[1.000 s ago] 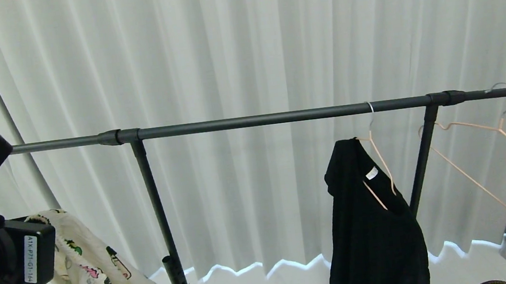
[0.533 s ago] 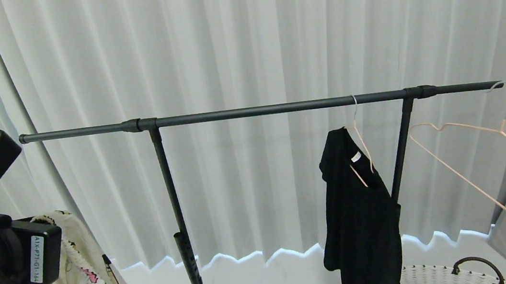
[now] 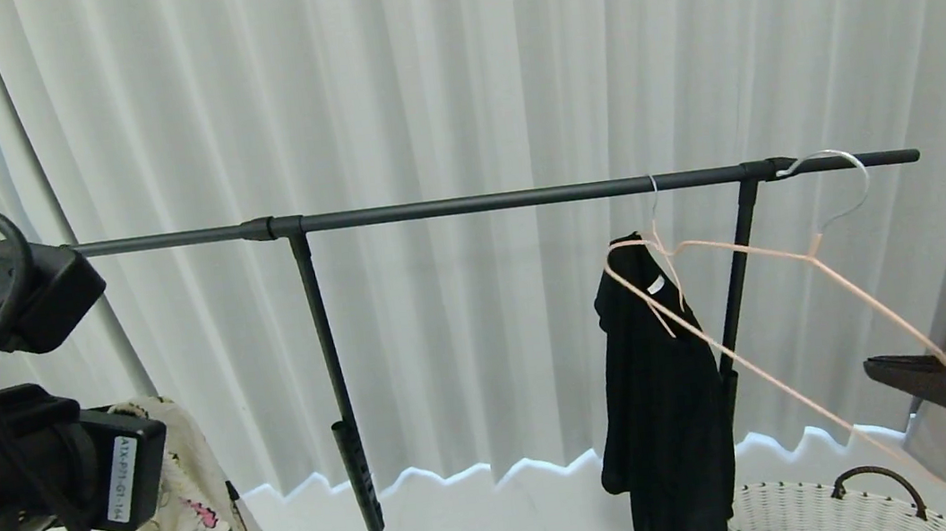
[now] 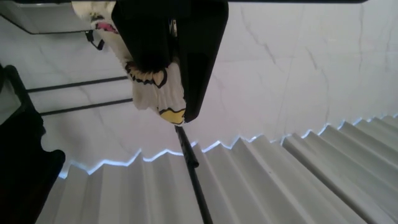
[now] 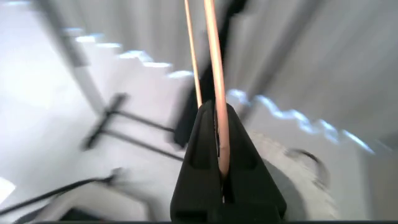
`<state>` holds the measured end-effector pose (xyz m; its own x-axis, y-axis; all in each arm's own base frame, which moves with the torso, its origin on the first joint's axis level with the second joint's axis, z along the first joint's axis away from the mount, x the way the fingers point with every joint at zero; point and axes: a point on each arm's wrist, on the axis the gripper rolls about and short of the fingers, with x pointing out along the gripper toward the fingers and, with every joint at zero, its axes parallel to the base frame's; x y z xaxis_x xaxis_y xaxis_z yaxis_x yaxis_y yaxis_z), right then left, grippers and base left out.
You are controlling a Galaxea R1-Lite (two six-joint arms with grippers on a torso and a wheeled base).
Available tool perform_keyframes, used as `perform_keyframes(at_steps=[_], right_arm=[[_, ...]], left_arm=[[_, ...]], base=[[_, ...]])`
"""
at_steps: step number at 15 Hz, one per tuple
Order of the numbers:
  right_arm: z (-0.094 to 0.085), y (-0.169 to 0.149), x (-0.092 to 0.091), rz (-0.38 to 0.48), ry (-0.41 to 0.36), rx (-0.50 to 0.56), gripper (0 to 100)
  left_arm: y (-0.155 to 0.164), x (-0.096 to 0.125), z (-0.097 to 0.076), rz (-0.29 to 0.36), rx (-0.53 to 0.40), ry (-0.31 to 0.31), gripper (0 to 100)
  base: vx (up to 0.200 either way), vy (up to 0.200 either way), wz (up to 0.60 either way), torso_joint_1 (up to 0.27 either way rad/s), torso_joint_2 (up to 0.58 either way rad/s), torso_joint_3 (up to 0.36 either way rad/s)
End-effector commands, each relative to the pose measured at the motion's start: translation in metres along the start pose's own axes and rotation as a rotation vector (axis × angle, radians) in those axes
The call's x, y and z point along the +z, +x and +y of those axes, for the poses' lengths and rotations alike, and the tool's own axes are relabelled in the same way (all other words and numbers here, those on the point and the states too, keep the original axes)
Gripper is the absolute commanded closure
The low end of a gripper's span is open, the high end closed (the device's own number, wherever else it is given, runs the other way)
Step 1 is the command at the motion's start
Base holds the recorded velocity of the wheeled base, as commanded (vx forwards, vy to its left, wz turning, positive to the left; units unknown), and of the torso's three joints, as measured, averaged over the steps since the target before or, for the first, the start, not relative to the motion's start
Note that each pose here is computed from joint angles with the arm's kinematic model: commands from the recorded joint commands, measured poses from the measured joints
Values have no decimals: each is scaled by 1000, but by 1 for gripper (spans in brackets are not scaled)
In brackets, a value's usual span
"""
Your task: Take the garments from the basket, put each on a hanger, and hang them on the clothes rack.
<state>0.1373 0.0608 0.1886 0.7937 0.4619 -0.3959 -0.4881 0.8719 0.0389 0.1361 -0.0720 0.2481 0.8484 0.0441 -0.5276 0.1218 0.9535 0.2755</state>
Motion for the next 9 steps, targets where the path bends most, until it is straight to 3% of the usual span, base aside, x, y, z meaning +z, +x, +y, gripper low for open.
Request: perform_keyframes(at_steps=[1,3,5,9], right_arm=[[30,-4,0,-3,6,210,100],[56,-8,-1,25,21,372,100],[76,-12,-5,63,16,497,100],[96,3,-4,92,18,556,100]], left_arm=[[25,15,-14,51,7,-45,100],[44,33,-25,68,20,-121,100],[58,48,-33,65,21,-151,100],[64,72,-48,26,-10,-252,100]], base=[[0,0,0,0,0,0],[0,0,0,0,0,0],[0,0,0,0,0,0],[0,0,0,0,0,0]])
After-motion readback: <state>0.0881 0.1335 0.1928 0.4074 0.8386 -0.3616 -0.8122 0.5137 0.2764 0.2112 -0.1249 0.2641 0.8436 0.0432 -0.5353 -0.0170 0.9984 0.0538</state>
